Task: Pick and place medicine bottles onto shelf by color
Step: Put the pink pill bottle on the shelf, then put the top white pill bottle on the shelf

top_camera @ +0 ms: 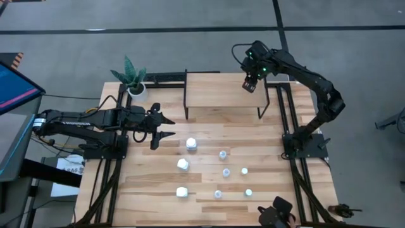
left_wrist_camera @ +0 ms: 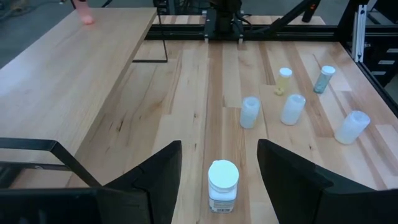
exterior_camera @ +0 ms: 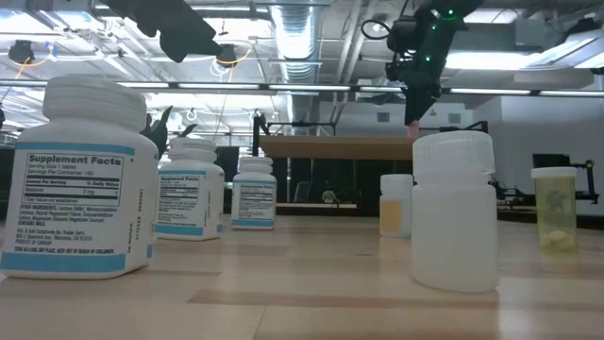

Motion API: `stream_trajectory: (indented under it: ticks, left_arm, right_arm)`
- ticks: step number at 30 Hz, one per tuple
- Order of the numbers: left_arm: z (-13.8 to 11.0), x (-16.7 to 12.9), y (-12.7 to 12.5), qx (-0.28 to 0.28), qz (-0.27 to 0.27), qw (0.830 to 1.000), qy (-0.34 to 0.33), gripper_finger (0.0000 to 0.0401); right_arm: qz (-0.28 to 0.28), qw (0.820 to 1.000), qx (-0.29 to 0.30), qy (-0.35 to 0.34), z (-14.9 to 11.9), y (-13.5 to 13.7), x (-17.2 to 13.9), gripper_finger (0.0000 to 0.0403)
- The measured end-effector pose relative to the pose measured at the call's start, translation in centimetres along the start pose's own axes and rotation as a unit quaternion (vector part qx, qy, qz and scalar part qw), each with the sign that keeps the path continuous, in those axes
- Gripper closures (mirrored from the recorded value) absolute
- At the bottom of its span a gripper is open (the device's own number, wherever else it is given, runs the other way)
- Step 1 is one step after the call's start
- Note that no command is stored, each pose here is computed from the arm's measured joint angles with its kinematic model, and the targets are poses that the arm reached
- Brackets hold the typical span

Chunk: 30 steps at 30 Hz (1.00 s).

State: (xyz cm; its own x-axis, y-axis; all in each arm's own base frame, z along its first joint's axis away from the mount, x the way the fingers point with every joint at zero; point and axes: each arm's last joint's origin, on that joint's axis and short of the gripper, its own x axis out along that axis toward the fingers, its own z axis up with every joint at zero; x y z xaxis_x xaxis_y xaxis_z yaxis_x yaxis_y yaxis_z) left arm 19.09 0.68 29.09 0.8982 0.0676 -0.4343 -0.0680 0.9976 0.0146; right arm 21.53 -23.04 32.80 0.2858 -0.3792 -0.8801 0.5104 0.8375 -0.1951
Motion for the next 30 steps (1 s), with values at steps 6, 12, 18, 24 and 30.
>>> stream_trajectory:
  ticks: [6, 12, 18, 24, 30]
  left_arm:
    - [0.0, 0.0, 0.0, 0.000, 0.000, 1.000, 0.000, 0.0202]
    - [0.0, 0.0, 0.0, 0.000, 0.000, 1.000, 0.000, 0.0202]
    - [0.0, 0.0, 0.0, 0.000, 0.000, 1.000, 0.000, 0.0202]
    - [0.0, 0.0, 0.0, 0.000, 0.000, 1.000, 0.000, 0.0202]
    - [0.0, 0.0, 0.0, 0.000, 0.000, 1.000, 0.000, 0.0202]
  right_arm:
    - [-0.008, 1.000, -0.010, -0.010, 0.2, -0.1, 0.0, 0.0194]
    - [-0.064, 0.997, -0.031, -0.007, 0.4, -0.5, 0.0, 0.0191]
    - [-0.069, 0.996, -0.043, -0.041, 1.2, 0.2, -0.6, 0.0194]
    - [-0.059, 0.995, -0.064, -0.057, 1.4, 1.8, -1.5, 0.0199]
    - [-0.039, 0.996, -0.037, -0.065, 0.7, 3.6, -3.7, 0.0200]
